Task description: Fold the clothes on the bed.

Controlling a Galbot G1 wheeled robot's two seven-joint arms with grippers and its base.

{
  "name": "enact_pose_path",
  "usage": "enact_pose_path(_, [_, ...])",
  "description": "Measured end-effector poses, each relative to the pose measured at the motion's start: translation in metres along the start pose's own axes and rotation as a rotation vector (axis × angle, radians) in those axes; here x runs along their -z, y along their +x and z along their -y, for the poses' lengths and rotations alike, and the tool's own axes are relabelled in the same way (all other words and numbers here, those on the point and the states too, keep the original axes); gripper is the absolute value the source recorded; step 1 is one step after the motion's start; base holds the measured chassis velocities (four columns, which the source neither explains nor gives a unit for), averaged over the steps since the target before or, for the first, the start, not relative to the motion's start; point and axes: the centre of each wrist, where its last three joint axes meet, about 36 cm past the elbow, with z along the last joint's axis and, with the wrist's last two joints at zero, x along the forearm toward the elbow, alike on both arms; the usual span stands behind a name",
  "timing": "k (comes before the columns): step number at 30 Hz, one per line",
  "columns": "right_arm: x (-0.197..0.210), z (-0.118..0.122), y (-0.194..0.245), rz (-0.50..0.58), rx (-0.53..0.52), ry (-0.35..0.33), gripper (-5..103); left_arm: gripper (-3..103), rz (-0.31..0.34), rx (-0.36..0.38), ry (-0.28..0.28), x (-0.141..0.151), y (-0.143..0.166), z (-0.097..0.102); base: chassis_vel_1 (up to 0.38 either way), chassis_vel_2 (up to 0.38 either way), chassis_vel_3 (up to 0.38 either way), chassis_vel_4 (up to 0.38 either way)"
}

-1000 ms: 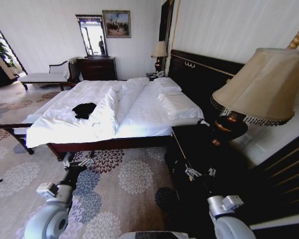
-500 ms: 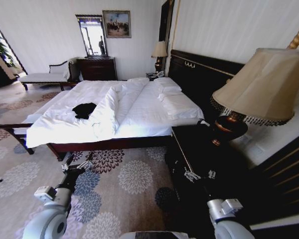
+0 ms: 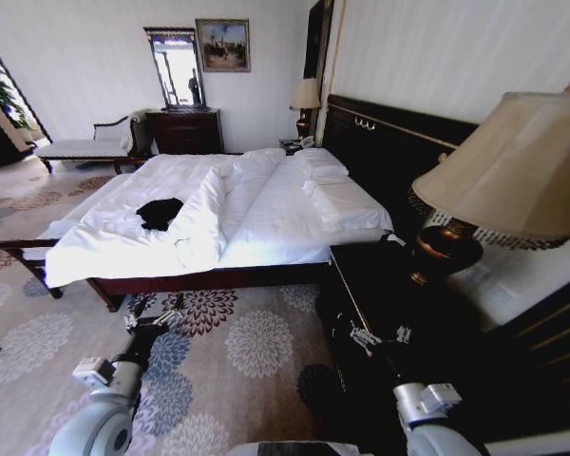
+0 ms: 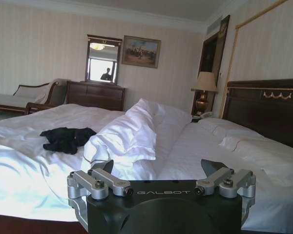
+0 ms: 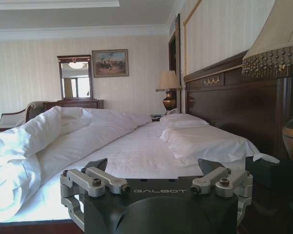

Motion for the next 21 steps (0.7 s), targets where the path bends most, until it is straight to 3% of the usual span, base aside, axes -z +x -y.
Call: enact_pose_path(21, [-0.0011,-0.0023,0.001,-0.004,0.006,-0.001,100,100,-0.001,-0.002,0.0,-0.0009,-0.0002,-0.0002,-0.15,0.146,0.146,-0.156])
